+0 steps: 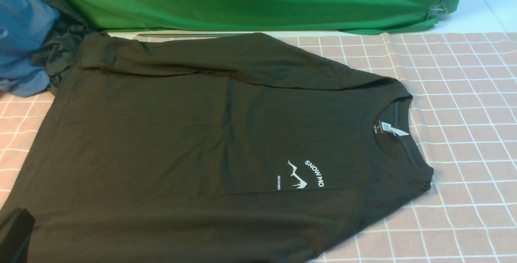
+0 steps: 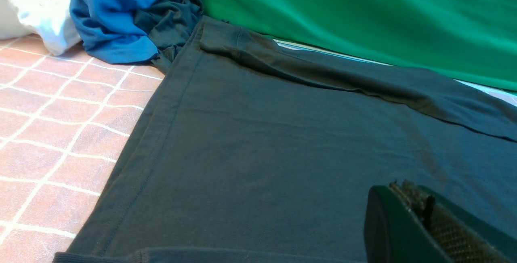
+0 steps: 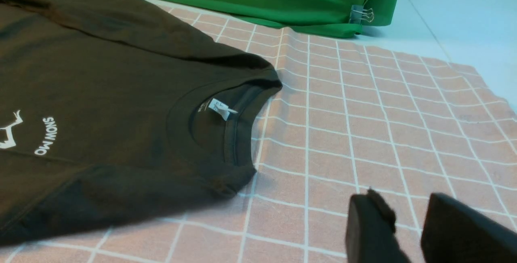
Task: Fold a long-sleeved shirt over a pink coffee tablecloth.
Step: 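Reach out and grasp the dark shirt lying flat on the table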
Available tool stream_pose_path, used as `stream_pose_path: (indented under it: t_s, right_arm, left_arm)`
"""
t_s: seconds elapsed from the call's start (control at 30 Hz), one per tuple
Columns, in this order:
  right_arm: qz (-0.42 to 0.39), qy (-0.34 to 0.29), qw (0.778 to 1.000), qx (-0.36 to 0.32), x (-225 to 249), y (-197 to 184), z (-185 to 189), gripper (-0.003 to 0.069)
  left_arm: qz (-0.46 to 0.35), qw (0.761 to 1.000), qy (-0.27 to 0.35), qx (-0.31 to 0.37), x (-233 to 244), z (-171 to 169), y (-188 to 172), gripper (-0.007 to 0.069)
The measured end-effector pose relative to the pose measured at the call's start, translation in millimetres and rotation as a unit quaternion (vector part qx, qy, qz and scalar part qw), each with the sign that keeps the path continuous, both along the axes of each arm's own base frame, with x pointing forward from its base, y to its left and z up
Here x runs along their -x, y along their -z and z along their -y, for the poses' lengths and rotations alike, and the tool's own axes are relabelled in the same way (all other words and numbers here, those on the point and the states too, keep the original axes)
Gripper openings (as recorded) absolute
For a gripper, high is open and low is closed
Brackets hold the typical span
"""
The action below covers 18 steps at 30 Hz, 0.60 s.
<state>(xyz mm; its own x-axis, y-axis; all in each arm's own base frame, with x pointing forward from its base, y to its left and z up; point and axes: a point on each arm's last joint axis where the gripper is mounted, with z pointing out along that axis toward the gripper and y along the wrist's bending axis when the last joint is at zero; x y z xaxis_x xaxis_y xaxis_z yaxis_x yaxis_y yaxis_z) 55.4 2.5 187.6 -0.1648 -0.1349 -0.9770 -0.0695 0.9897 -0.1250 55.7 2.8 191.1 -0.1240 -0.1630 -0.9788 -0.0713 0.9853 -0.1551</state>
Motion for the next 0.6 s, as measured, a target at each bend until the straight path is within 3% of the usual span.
stream_pose_path:
  t_s: [0.6]
  right_arm:
    - [0.0,0.0,1.0,0.0,0.0,0.0,0.0,0.0242]
  left_arm:
    - [0.0,1.0,-0.001,-0.007,0.0,-0.3,0.0,0.0015]
